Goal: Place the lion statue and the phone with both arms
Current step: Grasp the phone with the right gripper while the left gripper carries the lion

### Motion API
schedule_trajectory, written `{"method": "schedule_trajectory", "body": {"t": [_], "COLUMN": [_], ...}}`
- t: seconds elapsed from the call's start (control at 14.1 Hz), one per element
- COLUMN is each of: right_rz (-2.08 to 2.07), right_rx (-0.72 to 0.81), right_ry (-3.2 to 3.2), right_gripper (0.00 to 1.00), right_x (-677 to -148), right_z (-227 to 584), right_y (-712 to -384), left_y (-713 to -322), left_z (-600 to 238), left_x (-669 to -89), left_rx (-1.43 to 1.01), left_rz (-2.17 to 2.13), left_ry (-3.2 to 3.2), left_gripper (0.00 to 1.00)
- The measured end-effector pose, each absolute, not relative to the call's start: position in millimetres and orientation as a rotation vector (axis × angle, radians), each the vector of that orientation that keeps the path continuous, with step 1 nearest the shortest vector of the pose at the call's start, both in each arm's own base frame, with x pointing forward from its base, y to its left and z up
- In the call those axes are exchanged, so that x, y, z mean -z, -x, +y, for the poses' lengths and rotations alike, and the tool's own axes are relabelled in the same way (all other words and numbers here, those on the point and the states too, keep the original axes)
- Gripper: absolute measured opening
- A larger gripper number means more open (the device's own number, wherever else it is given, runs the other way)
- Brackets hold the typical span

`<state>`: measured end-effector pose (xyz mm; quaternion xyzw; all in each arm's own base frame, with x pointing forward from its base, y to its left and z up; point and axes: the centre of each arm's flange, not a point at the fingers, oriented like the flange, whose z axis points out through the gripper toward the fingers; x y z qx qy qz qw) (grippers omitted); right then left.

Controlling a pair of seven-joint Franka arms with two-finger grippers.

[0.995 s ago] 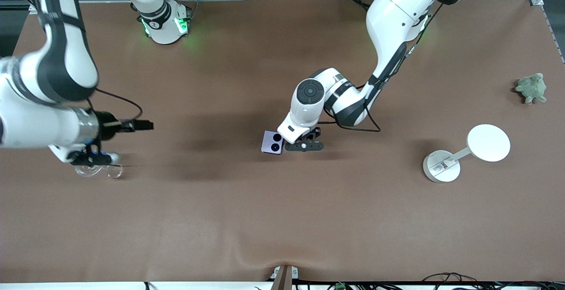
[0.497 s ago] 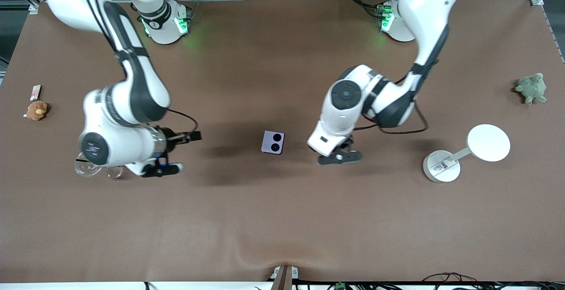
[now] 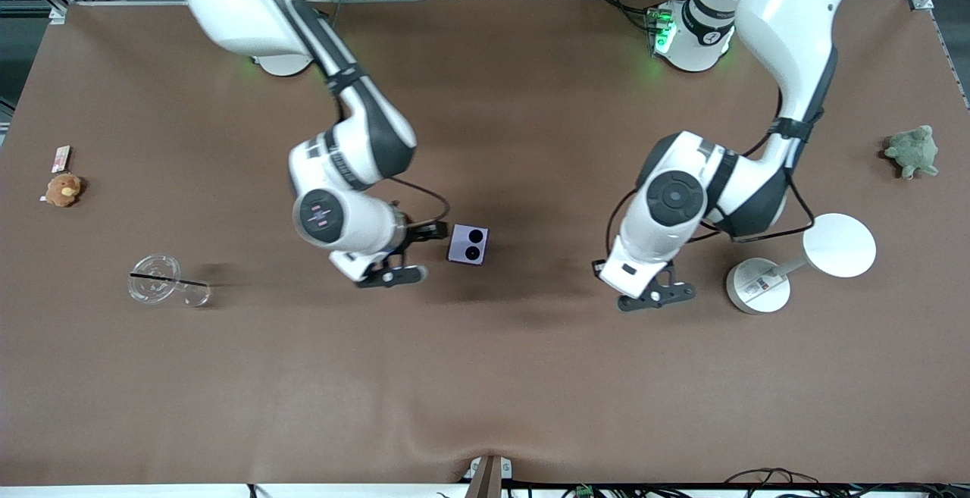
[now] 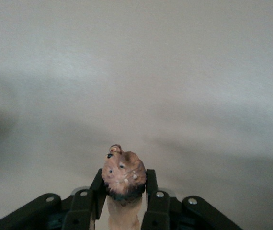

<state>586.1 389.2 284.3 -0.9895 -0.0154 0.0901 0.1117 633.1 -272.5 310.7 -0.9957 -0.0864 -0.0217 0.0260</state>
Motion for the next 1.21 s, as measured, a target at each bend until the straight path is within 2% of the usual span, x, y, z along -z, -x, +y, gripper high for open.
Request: {"method": "schedule_trajectory", "body": {"t": [0.43, 1.21], "right_rz": [-0.029, -0.029], "right_rx": [-0.085, 0.024], "right_ry": [3.043, 3.156], "right_gripper": [1.0, 1.0], "right_x": [-234, -200], "right_z": [475, 471], "right_y": [-542, -557], "left_y": [-643, -651], "left_z": [-218, -121], "left_x": [-286, -224], "left_rx": [0.013, 0.025], "left_rz": [-0.248, -0.065], "left_ry": [3.033, 3.075], "left_gripper": [0.37, 0.37]}}
